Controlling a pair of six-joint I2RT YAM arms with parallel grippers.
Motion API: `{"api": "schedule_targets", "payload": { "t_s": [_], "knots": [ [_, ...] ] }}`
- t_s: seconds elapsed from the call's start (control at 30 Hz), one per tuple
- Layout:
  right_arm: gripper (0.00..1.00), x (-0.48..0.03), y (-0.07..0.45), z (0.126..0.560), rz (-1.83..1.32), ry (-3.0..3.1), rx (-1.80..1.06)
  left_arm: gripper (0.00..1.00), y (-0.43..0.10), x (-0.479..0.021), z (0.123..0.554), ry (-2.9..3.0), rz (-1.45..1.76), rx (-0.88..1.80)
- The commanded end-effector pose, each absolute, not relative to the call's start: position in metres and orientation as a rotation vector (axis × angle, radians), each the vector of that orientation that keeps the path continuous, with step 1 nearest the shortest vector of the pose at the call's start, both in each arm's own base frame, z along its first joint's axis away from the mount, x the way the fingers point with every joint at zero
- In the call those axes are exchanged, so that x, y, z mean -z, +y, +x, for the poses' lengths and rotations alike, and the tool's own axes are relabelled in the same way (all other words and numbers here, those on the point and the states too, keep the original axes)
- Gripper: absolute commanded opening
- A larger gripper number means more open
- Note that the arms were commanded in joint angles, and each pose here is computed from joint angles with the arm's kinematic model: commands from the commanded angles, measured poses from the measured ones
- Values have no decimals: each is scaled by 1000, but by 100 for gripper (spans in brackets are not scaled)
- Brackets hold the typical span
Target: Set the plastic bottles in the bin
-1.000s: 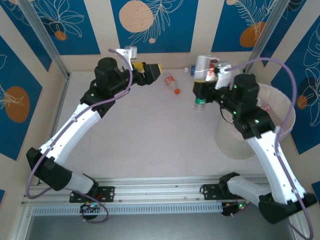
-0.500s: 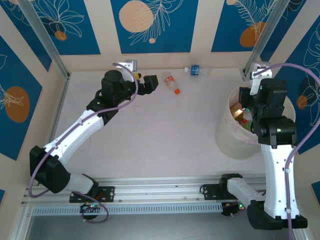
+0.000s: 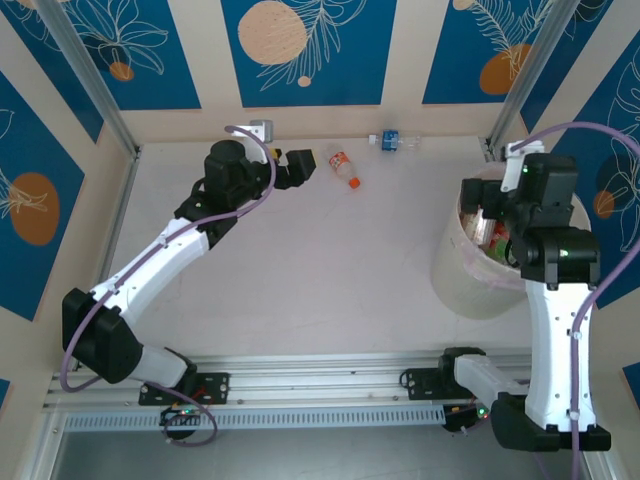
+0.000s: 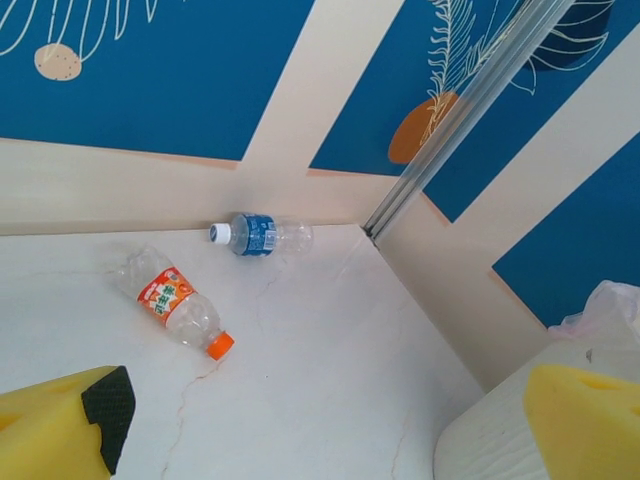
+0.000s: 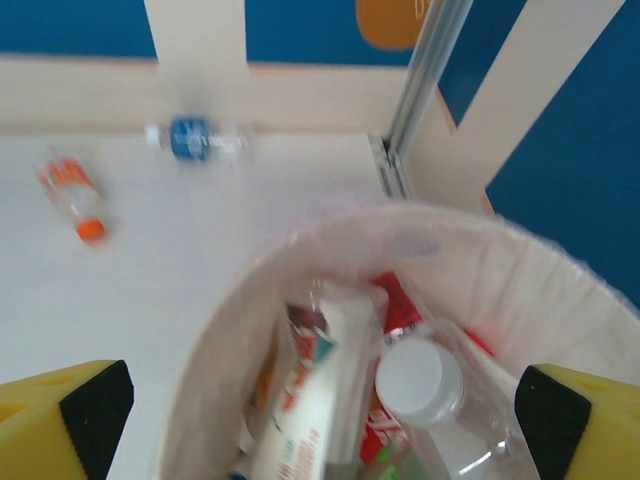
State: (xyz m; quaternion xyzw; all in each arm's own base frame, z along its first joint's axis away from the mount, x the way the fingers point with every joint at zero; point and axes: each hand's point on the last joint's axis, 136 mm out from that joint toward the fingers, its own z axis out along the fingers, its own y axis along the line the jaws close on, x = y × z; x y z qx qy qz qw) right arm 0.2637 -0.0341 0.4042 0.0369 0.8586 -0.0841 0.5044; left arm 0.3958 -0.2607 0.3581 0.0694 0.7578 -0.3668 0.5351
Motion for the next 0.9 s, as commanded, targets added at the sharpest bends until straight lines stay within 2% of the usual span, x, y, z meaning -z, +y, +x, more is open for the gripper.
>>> {"api": "schedule_targets", "payload": {
  "t_s": [0.0, 0.1, 0.33, 0.5, 0.6, 0.87],
  "knots": [
    [97, -416, -19, 275, 160, 2034, 0, 100, -257, -348, 404, 1818, 133, 872],
    [94, -393, -25, 291, 250, 2119, -34, 100, -256, -342, 406, 1839, 126, 873],
    [97, -330, -4, 320, 302, 2236, -266, 100, -251, -309, 420, 1937, 71, 832],
    [95, -276, -19, 334, 379, 2365, -203, 100, -261, -278, 430, 2013, 33, 883],
    [95, -296, -6, 330, 335, 2328, -271, 100, -267, -267, 432, 2047, 20, 917],
    [95, -390, 32, 298, 198, 2074, -449, 100, -281, -233, 447, 2183, -8, 926]
  ]
}}
